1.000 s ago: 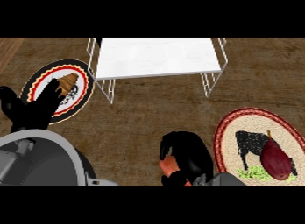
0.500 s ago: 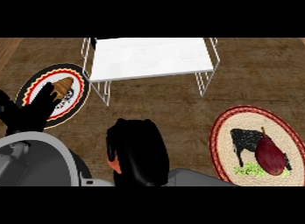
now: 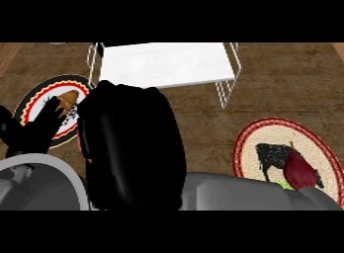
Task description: Pick the sweet potato from the placemat and place it in the tiered shelf
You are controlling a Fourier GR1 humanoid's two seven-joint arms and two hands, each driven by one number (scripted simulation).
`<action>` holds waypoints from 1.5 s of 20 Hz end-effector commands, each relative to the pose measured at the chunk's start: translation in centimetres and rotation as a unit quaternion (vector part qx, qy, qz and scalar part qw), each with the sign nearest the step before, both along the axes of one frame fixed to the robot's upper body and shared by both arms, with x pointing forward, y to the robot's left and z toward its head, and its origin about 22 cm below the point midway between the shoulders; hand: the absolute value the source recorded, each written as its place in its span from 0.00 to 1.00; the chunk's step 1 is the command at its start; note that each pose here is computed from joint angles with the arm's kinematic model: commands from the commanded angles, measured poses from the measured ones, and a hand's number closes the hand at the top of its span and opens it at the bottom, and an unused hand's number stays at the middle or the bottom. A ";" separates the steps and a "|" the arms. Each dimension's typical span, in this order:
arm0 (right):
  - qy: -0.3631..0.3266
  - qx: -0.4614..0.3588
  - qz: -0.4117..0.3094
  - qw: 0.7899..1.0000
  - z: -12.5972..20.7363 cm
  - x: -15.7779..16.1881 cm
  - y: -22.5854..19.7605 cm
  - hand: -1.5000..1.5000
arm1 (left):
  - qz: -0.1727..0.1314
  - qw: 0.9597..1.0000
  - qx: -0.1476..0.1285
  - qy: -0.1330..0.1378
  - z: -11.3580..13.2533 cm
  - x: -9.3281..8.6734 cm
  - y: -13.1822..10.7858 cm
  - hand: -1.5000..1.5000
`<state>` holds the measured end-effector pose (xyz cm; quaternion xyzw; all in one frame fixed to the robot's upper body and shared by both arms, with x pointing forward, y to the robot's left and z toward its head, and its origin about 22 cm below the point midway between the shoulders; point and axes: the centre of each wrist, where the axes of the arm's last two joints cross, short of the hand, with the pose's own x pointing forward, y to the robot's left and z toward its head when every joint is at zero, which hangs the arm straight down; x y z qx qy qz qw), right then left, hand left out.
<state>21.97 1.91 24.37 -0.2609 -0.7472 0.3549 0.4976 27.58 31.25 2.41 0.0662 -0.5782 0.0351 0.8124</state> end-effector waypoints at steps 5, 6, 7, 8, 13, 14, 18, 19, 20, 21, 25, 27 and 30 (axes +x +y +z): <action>0.022 0.042 -0.110 0.993 7.1 3.4 0.5 1.00 | -0.021 0.998 -0.018 0.060 -4.0 -2.8 -1.7 0.50; 0.025 0.053 -0.105 0.993 8.6 2.4 -0.2 1.00 | -0.016 0.998 -0.020 0.065 -4.0 -2.8 -1.5 0.50; 0.025 0.044 -0.097 0.994 9.9 2.4 0.1 1.00 | -0.022 0.998 -0.007 0.058 -3.8 -2.3 -1.8 0.50; 0.016 0.060 -0.113 0.992 10.2 3.4 -0.3 1.00 | -0.023 0.997 -0.019 0.065 -4.5 -3.2 -1.4 0.50; 0.007 0.061 -0.133 0.989 12.9 6.6 -0.8 1.00 | -0.020 0.998 -0.008 0.057 -4.3 -2.9 -0.8 0.50; 0.008 0.055 -0.139 0.989 12.6 7.3 -1.1 1.00 | -0.026 0.998 -0.015 0.061 -3.8 -2.6 -1.7 0.50; 0.017 0.047 -0.132 0.990 13.8 9.5 -2.5 1.00 | -0.021 0.998 -0.007 0.066 -4.8 -3.1 -1.4 0.50; 0.021 0.040 -0.124 0.991 14.9 10.0 -2.3 1.00 | -0.028 0.998 -0.021 0.061 -2.9 -1.9 -1.8 0.50; 0.028 0.044 -0.129 0.990 14.2 11.2 -2.4 1.00 | -0.036 0.998 -0.016 0.055 -4.3 -2.7 -3.1 0.50; 0.035 0.028 -0.121 0.992 15.4 11.1 -3.5 1.00 | -0.023 0.998 -0.013 0.057 -3.8 -2.3 -1.7 0.50; 0.038 -0.001 -0.120 0.992 14.1 13.7 -4.0 1.00 | -0.032 0.998 -0.011 0.054 -3.0 -2.2 -1.7 0.50; 0.034 -0.008 -0.116 0.993 13.6 13.1 -2.0 1.00 | -0.025 0.998 -0.012 0.052 -4.4 -2.7 -0.9 0.50; 0.030 -0.008 -0.123 0.992 12.4 15.8 -4.2 1.00 | -0.036 0.998 -0.022 0.054 -3.2 -2.3 -2.5 0.50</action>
